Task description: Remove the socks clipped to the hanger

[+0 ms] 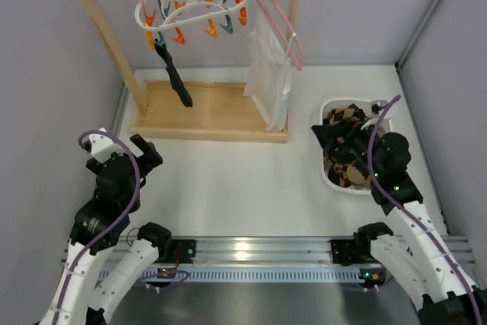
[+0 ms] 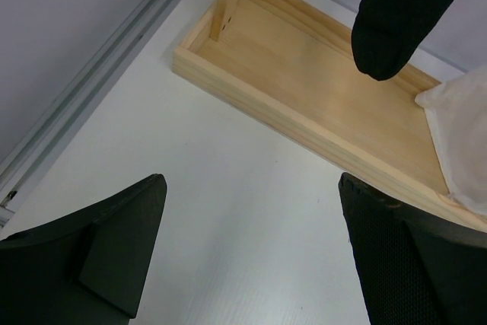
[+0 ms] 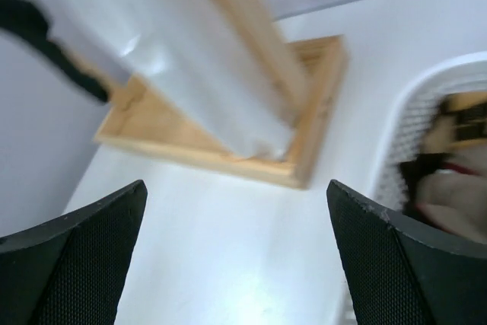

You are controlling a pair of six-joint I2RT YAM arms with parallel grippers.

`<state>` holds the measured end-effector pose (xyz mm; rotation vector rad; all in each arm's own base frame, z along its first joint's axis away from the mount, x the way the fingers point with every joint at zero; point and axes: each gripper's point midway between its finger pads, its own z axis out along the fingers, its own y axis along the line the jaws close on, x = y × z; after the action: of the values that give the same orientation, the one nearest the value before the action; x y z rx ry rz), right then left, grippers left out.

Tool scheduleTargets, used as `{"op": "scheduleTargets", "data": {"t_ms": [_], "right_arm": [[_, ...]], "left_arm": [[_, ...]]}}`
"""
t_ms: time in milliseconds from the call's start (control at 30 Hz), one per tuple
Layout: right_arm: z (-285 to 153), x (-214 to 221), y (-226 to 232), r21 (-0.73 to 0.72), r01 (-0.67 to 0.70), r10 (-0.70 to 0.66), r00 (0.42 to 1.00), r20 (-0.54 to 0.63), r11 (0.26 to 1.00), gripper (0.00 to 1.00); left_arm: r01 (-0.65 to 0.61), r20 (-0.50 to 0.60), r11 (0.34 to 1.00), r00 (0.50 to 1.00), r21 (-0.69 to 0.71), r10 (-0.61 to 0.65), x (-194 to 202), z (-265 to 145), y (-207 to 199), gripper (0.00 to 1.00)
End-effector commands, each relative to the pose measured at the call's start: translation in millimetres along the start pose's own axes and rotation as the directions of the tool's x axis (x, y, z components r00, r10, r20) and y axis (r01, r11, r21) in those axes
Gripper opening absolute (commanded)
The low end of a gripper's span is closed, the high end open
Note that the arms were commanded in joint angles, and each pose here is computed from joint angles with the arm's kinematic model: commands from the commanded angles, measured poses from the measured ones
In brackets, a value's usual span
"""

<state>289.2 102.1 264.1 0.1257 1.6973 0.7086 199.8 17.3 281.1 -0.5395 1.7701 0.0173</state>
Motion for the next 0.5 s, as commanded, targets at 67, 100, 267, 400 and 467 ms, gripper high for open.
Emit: {"op": "scheduleTargets", "data": {"t_ms": [67,100,267,400,467], "right_arm": [[4,8,132,-0.357,0.061,-0.04,0.997,0.066,0.932,0.96],[0,22,159,-0.419,0.063,-0.053,0.998,0.036,0.906,0.96],[42,61,229,-0.468,0.176,-0.202,0.979,-0.006,0.866,0.97],[81,91,267,-0.471,0.25,-0.293,0.956,-0.019,0.846,0.99],[109,101,282,-0.466,0.268,-0.312,0.95,-0.019,0.843,0.99]], "left_arm": [[0.065,0.067,0.998,0.996,-0.02,-0.064,-11,-2,7,0.98],[0.065,0.068,0.998,0.996,-0.019,-0.063,-11,-3,7,0.98],[0.072,0.077,0.997,0.995,-0.014,-0.071,-12,-5,8,0.98],[0.063,0.067,0.998,0.996,0.003,-0.064,-10,-5,6,0.98],[0.06,0.068,0.998,0.996,0.003,-0.06,-10,-5,6,0.98]]}}
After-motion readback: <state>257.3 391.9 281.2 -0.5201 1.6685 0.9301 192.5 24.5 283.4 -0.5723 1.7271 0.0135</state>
